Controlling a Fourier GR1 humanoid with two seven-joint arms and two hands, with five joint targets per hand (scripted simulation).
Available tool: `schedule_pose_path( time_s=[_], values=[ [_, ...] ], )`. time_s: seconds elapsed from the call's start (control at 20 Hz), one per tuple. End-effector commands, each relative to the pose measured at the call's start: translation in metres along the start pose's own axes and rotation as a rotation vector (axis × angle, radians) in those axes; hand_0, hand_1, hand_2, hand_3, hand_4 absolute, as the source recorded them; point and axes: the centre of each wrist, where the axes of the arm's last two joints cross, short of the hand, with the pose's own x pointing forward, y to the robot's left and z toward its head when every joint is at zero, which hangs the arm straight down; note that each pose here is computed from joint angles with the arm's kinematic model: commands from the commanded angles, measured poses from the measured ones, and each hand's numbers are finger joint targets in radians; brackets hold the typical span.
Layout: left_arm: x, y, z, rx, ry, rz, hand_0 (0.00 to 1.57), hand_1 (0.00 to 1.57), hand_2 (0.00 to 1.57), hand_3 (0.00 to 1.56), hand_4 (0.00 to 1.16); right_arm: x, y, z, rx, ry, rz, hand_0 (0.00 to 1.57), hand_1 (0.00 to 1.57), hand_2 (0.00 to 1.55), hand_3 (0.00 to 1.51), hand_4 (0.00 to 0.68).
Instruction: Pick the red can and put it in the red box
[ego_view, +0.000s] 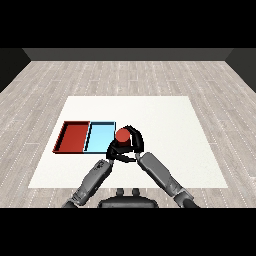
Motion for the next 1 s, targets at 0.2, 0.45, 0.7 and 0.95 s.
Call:
schedule_pose_path(
  time_s=[0.2,0.45,0.7,0.95],
  values=[
    [0.005,0.001,-0.0033,0.005,-0.032,-0.016,0.0,0.0,0.0,0.0,0.06,-0.01,0.019,0.013,0.028,-0.007,0.007,1.48,1.48,1.46,1.37,0.636],
    [0.005,-0.013,-0.0007,0.145,0.022,-0.084,0.0,0.0,0.0,0.0,0.6,0.004,0.03,-0.001,0.052,0.012,0.003,1.46,1.46,1.45,1.37,0.626],
    [0.001,-0.017,-0.006,0.237,0.092,-0.077,1.57,1.57,1.53,1.43,0.92,0.013,0.014,-0.003,0.038,0.025,-0.005,1.47,1.47,1.45,1.37,0.628],
    [0.004,-0.003,-0.0252,0.272,0.044,-0.149,1.55,1.55,1.51,1.41,0.91,0.002,0.023,0.016,0.049,-0.015,-0.015,1.54,1.54,1.46,1.38,0.606]
  ],
)
